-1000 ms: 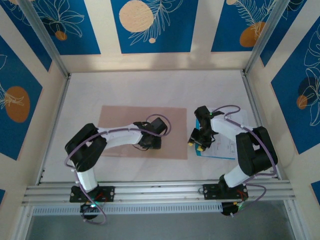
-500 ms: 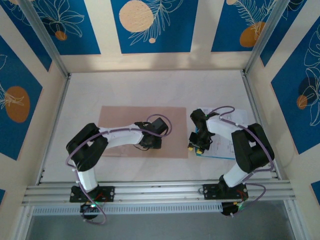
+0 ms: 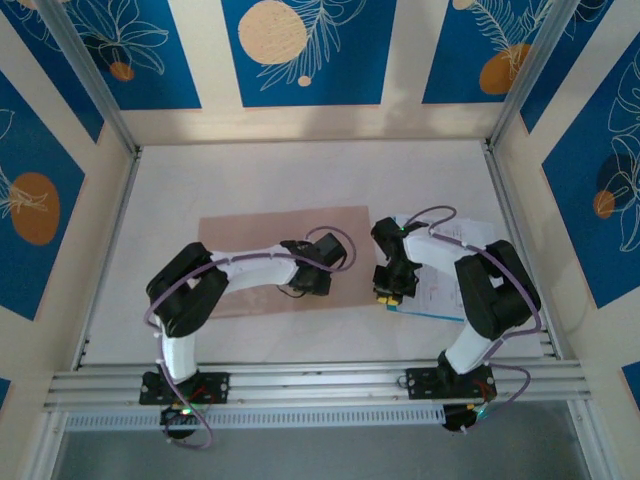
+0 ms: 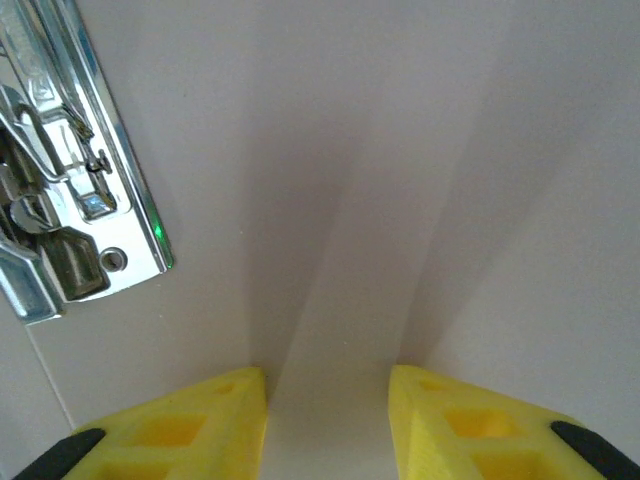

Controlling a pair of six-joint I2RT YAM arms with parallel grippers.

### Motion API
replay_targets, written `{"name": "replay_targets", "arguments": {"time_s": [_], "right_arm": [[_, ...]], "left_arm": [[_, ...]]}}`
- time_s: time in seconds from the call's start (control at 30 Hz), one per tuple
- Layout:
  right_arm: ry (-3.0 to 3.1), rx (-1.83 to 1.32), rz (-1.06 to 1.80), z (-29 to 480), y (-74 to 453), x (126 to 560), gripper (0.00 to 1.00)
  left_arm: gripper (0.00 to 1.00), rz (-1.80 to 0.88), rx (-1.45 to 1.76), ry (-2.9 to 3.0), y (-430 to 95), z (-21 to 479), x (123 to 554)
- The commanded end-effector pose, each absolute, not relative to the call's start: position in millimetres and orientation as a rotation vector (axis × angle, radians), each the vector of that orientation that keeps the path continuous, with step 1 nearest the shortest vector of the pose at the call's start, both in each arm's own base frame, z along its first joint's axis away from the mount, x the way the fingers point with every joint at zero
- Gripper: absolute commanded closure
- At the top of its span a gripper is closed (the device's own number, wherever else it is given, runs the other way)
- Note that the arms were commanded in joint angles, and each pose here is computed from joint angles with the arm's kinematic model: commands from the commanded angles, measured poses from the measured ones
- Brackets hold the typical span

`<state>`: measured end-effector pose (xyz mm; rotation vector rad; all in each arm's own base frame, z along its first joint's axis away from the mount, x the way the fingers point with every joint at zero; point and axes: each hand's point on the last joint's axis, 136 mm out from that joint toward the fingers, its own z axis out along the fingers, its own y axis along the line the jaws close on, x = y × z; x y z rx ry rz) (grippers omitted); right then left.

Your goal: Put the files into the folder

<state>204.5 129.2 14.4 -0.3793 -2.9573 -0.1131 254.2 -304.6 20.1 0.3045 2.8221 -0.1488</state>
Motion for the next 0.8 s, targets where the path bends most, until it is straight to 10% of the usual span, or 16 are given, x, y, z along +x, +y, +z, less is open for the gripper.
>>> {"name": "replay_targets", "arguments": {"time_s": [0.0, 0.23, 0.77], "right_arm": [[-3.011, -0.321, -0.140, 25, 138, 214, 0.76], [-3.106, -0.523, -0.349, 68, 126, 241, 0.52], [-2.792, -1.274, -0.367, 30, -8, 277, 0.56]], "left_arm": [[0.65, -0.067, 0.391, 2.833, -302, 9, 245], [0.46, -0.141, 0.333, 2.690, -310, 70, 260], [0.32, -0.012, 0.256, 2.756, -243, 73, 353]]}}
